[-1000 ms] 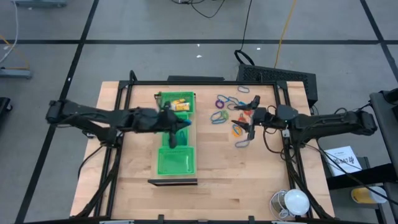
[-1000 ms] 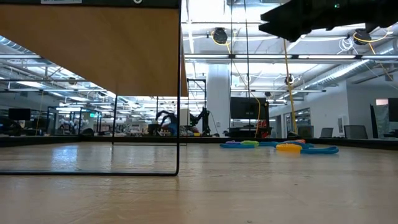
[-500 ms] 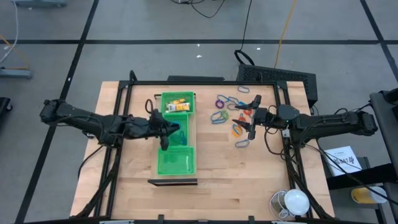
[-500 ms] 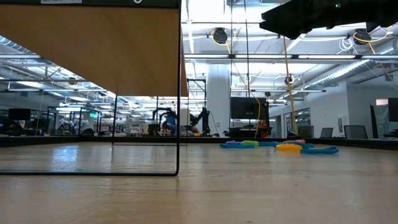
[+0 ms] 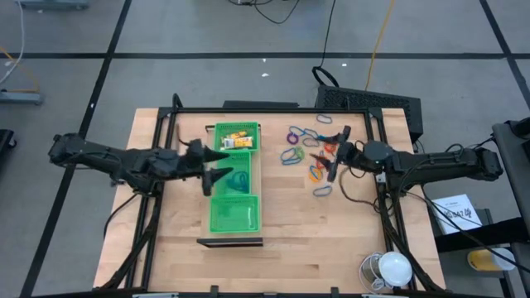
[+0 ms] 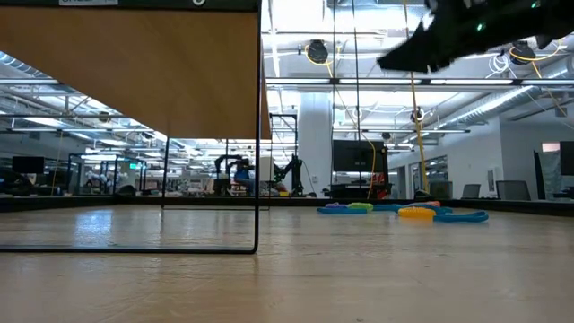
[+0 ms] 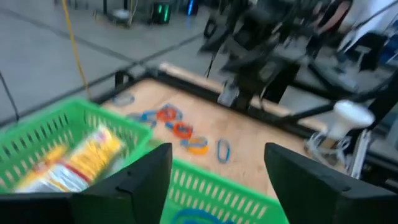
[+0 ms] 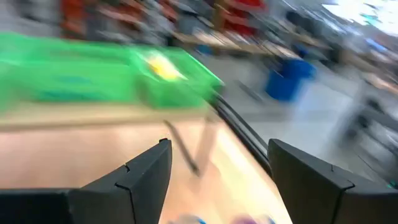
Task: Pick & Place Office Desk Supplies
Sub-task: Put the blue rubber band into the center green bin on the shelf
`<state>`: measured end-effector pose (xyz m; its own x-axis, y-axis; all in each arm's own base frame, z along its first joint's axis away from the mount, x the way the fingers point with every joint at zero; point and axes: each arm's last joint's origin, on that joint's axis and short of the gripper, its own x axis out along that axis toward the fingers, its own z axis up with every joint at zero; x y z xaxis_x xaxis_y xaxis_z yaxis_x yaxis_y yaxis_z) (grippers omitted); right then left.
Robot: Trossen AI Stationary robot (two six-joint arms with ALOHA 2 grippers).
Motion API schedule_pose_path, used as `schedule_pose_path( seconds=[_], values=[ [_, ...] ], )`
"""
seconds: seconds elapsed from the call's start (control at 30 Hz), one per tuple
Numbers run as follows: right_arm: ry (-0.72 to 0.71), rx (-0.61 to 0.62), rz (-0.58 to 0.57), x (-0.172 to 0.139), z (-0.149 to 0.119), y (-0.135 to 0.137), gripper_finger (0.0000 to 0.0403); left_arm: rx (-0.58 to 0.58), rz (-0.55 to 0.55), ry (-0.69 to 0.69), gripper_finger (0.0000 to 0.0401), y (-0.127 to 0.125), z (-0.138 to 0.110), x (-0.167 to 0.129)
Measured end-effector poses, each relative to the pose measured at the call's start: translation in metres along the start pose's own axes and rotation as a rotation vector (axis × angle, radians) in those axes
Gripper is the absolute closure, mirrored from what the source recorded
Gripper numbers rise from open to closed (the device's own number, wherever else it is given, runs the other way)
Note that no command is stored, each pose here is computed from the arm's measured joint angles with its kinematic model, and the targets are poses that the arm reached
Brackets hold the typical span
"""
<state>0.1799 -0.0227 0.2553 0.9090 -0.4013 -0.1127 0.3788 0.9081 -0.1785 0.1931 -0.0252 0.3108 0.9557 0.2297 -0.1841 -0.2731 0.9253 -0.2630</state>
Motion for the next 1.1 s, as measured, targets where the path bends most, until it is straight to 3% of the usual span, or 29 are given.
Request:
schedule_pose_path(
  seconds=[0.1, 0.3, 0.57, 0.67, 0.87, 1.1],
  values=[
    [0.117, 0.051, -0.138, 0.004, -0.012, -0.009, 0.0149, 0.021, -0.004, -0.062, 0.0119, 0.003, 0.01, -0.014],
    [0.283, 0.124, -0.285, 0.025, -0.038, -0.035, 0.0149, 0.009, -0.007, -0.12, 0.011, 0.007, 0.018, -0.027],
    [0.493, 0.376, -0.347, 0.057, -0.088, -0.095, 0.0149, 0.009, -0.007, -0.123, 0.0118, 0.007, 0.019, -0.028],
    [0.551, 0.385, -0.397, 0.074, -0.096, -0.115, 0.0149, 0.009, -0.007, -0.123, 0.0116, 0.007, 0.019, -0.028],
    [0.629, 0.415, -0.386, 0.111, -0.104, -0.14, 0.0149, 0.008, -0.007, -0.123, 0.0111, 0.007, 0.019, -0.028],
    [0.772, 0.482, -0.426, 0.136, -0.123, -0.162, 0.0149, 0.008, -0.007, -0.123, 0.0122, 0.007, 0.019, -0.028]
  ],
)
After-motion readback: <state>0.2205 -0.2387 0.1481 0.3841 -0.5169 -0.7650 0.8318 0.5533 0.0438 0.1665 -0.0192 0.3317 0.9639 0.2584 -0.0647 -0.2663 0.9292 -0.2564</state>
